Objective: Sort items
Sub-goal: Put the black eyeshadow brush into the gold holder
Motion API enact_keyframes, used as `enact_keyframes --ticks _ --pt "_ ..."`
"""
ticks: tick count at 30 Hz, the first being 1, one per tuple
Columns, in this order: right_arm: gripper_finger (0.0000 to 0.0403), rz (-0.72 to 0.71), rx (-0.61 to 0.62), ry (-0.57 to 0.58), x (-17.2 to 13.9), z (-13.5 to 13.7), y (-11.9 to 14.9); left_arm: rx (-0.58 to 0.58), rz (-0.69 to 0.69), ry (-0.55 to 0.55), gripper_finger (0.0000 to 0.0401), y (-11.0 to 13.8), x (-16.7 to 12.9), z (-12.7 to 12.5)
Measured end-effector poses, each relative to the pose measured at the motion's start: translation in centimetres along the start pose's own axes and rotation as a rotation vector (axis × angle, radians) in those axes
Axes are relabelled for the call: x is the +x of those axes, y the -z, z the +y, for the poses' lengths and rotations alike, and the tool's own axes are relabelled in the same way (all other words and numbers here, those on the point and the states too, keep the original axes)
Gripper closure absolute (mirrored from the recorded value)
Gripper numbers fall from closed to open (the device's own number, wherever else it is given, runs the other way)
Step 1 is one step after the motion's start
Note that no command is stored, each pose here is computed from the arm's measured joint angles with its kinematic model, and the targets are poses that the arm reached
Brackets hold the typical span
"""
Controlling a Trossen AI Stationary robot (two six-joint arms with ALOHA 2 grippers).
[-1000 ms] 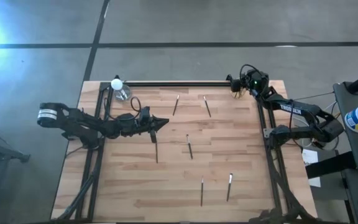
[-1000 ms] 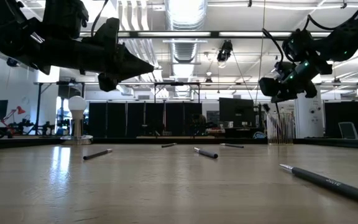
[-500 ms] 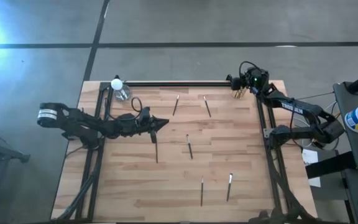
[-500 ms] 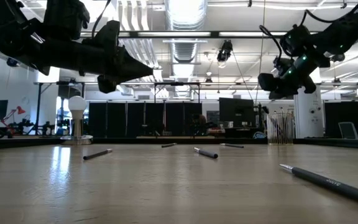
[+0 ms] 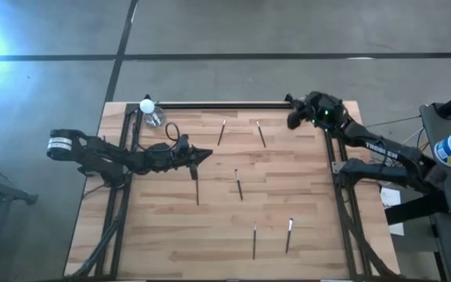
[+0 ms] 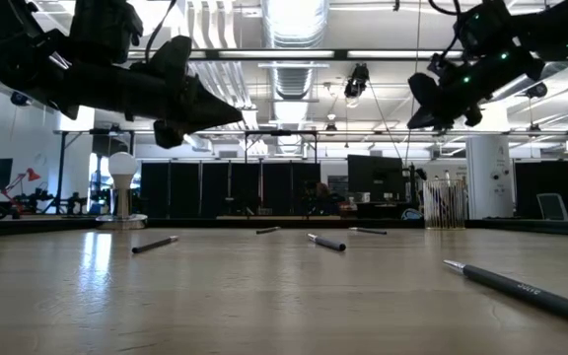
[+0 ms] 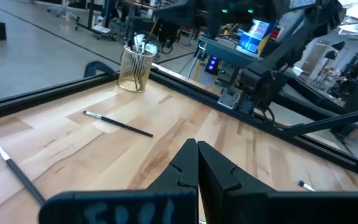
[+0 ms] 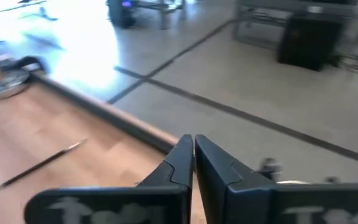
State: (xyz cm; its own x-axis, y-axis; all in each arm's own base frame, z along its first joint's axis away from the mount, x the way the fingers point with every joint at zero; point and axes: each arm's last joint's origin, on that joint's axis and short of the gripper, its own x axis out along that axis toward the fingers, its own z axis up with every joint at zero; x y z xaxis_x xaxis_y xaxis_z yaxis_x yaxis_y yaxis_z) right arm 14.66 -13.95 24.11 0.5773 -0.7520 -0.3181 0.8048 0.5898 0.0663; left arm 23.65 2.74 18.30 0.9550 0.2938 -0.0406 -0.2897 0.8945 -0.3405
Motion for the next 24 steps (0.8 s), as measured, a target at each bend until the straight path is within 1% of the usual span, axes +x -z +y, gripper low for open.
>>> enact_keyframes --ticks 7,13,15,19,24 --pt "0.0394 0.056 -0.068 -0.184 -1.0 3.6 2.5 0.002 0.014 -0.007 0.0401 0.1 0.0 0.1" --pt "0.0394 0.009 -0.095 -0.331 -1.8 6.0 4.4 -0.011 0.014 -0.007 0.0401 0.1 0.0 0.1" --pt "0.0394 -0.012 -0.097 -0.369 -2.1 6.5 5.0 -0.028 0.014 -0.010 0.0401 0.1 0.0 0.1" --pt "0.0394 -0.056 -0.084 -0.430 -2.6 7.0 6.3 -0.062 0.003 -0.092 0.0400 0.3 0.0 0.4" --pt "0.0394 -0.082 -0.072 -0.465 -3.1 6.9 7.8 -0.072 0.080 -0.140 0.0382 0.4 0.5 0.3"
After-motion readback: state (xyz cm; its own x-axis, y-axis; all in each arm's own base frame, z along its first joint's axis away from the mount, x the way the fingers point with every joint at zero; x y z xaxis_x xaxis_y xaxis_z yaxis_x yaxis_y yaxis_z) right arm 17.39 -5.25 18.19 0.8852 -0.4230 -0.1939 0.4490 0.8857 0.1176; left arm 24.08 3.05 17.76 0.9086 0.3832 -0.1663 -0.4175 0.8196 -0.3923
